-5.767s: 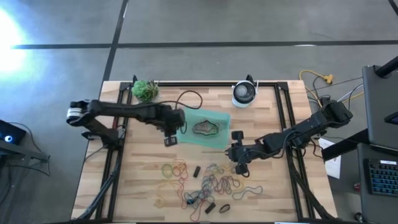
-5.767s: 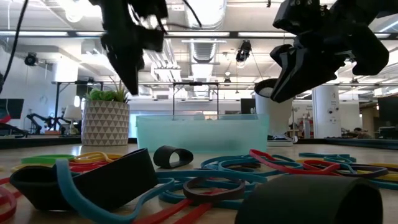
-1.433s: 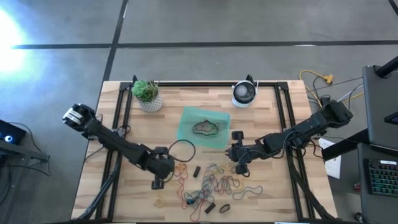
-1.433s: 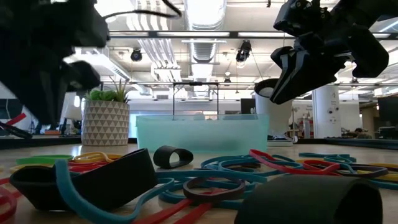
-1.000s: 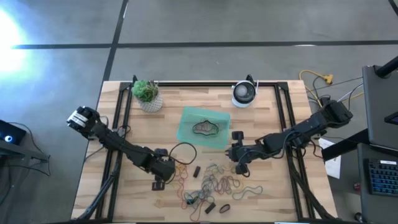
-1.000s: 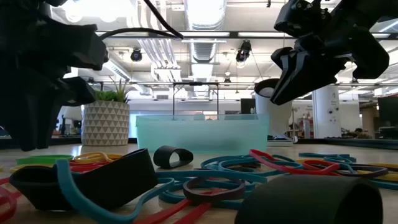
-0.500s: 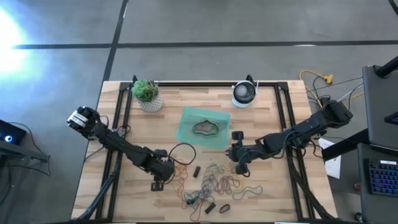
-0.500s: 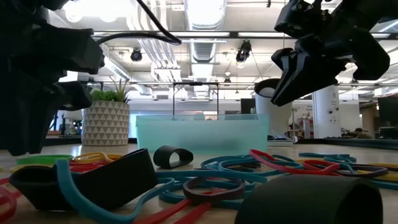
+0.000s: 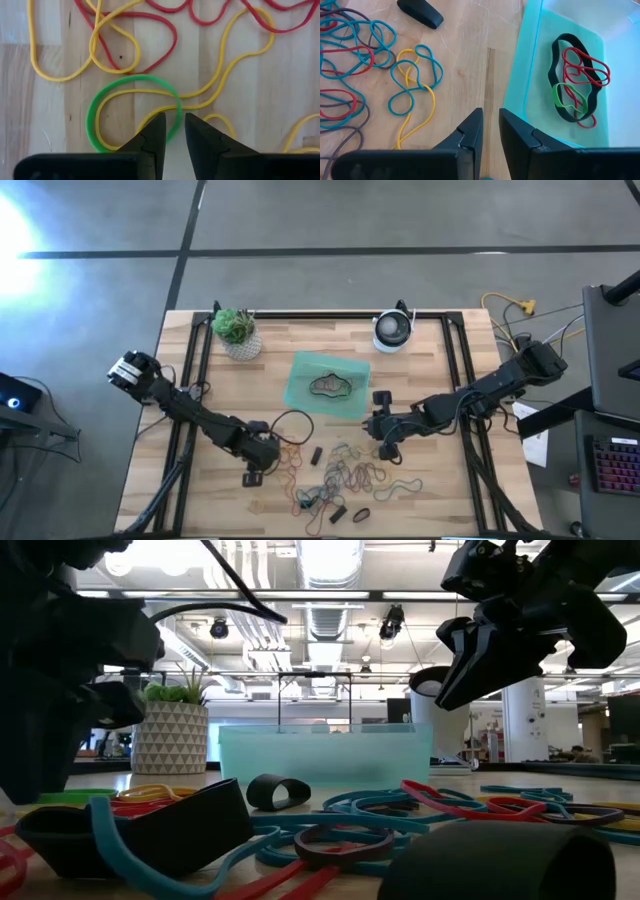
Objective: Pick and place rubber bands into bin
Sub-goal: Put the green rubber band into the green bin
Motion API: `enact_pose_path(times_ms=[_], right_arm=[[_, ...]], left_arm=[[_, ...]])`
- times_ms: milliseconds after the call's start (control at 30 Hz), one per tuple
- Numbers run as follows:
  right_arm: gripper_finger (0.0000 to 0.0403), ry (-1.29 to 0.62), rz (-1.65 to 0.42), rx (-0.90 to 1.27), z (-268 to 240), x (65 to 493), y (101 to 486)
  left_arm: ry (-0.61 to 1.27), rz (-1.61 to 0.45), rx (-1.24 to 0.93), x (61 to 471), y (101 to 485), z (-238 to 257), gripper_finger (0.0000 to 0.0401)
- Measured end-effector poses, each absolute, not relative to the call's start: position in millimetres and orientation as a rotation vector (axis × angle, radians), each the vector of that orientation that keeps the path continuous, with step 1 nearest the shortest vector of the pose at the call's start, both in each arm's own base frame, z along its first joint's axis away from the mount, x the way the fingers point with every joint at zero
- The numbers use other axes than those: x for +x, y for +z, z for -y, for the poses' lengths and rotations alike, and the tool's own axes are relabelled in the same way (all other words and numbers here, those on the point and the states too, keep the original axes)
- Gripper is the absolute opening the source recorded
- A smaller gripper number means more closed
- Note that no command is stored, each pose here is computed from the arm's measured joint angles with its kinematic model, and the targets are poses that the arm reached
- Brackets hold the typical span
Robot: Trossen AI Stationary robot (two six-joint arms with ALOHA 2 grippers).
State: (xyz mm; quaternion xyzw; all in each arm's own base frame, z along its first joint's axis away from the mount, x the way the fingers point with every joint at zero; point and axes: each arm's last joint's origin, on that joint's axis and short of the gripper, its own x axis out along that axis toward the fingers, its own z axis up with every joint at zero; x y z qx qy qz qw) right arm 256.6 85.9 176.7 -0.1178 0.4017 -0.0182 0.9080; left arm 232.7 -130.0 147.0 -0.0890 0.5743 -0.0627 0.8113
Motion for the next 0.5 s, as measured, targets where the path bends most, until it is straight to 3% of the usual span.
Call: enact_pose_path(times_ms=[300, 500], right_arm=[[0.0057, -0.037, -0.829, -0.245, -85.9, 256.6, 176.7], [0.0057, -0.037, -0.828, -0.244, -86.0, 256.6, 176.7]], left_arm=[[-0.122, -1.225, -0.21, 230.4, 142.6, 128.6, 0.0051], [-0.127, -1.23, -0.212, 229.9, 142.2, 128.8, 0.0006]])
